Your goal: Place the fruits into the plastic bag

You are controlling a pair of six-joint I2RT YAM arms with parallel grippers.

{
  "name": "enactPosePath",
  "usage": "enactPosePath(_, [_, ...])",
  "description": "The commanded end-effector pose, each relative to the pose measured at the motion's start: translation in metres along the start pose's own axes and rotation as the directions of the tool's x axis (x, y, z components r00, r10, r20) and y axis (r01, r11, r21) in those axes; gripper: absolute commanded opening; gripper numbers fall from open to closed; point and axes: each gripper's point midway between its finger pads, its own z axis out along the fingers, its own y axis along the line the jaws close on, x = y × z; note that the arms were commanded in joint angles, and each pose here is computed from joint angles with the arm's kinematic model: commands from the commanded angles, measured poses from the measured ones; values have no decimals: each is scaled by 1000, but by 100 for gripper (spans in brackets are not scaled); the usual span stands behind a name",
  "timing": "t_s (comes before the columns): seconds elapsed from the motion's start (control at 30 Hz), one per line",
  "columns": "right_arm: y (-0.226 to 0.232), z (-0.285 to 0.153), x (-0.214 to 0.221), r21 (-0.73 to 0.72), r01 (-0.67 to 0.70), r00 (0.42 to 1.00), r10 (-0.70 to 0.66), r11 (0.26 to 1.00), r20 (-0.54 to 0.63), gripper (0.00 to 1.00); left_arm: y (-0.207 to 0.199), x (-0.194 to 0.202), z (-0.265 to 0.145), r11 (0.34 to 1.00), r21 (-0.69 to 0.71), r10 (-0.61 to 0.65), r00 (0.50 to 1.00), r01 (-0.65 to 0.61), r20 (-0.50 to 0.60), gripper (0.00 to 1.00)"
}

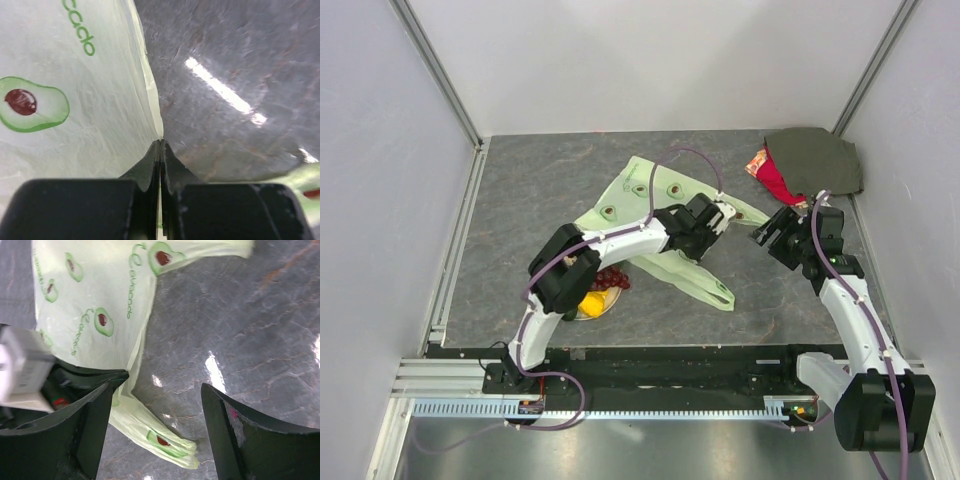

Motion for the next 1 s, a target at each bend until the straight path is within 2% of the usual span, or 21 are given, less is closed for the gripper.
enactPosePath(0.0, [22, -2, -2, -136, 41, 999, -39, 990, 11, 79, -13, -80, -74, 983, 139, -151, 959, 120, 240, 2])
enactPosePath(0.13, [30, -6, -1, -183, 57, 998, -54, 981, 20, 79, -9, -96, -109, 949, 235, -275, 920, 212, 279, 1])
enactPosePath(0.3, [22, -5, 10, -174, 38, 999, -39, 984, -6, 77, -6, -102, -129, 892, 345, -391, 881, 292, 265, 2])
enactPosePath(0.5, [15, -2, 15, -142, 11, 1000, -14, 990, -26, 75, -12, -116, -152, 842, 430, -466, 841, 325, 277, 2])
enactPosePath(0.83, [19, 7, 23, -159, -63, 996, 52, 985, -73, 82, -25, -146, -195, 765, 568, -547, 773, 305, 321, 1])
enactPosePath(0.97, [10, 9, 25, -110, -69, 995, 61, 992, -77, 84, -27, -159, -209, 747, 597, -568, 749, 294, 341, 2])
